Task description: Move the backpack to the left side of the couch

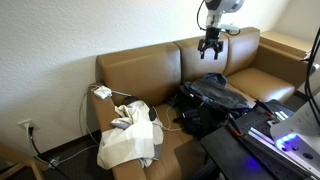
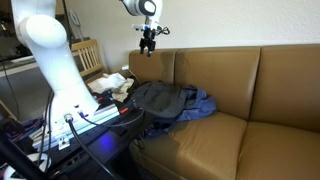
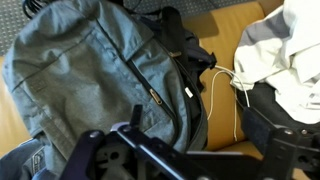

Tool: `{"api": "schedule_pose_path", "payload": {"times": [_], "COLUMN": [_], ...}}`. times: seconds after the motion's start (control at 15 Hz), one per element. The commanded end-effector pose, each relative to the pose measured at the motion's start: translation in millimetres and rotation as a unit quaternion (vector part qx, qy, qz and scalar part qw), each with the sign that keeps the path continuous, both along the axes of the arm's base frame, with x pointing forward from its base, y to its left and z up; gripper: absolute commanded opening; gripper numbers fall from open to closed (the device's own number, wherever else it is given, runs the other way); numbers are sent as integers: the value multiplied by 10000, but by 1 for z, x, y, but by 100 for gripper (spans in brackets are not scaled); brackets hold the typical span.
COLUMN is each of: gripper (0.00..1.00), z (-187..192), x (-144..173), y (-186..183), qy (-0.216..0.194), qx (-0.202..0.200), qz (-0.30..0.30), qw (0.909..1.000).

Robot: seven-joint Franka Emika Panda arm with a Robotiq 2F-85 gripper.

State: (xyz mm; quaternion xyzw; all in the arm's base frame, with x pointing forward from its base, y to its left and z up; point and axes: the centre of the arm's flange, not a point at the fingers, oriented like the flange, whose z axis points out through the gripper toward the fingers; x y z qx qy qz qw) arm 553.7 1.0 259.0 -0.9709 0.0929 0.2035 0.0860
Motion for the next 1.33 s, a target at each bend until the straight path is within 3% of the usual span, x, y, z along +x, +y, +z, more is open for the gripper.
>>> {"api": "schedule_pose_path", "payload": {"times": [0.0,0.07,0.27,0.33,0.47,0.6,0.8,1.07,1.27], "gripper": [100,100,100,100,100,100,100,100,100], "z": [-97,-126,-195,-168,-192,-183,-150,-129,-119], "x": [15,15,-1,-11,-17,-12,-45,-87,-106], "y": [26,31,45,39,42,41,36,61,72], "qy": [-171,-155,586,304,447,369,-626,-1774,-2088], "qx": [-321,-459,-555,-537,-572,-561,-466,-817,-650], "qz": [-370,-478,-579,-512,-493,-506,-737,-520,-346], "qw": [9987,9977,9951,9968,9961,9965,9942,9794,9752]}}
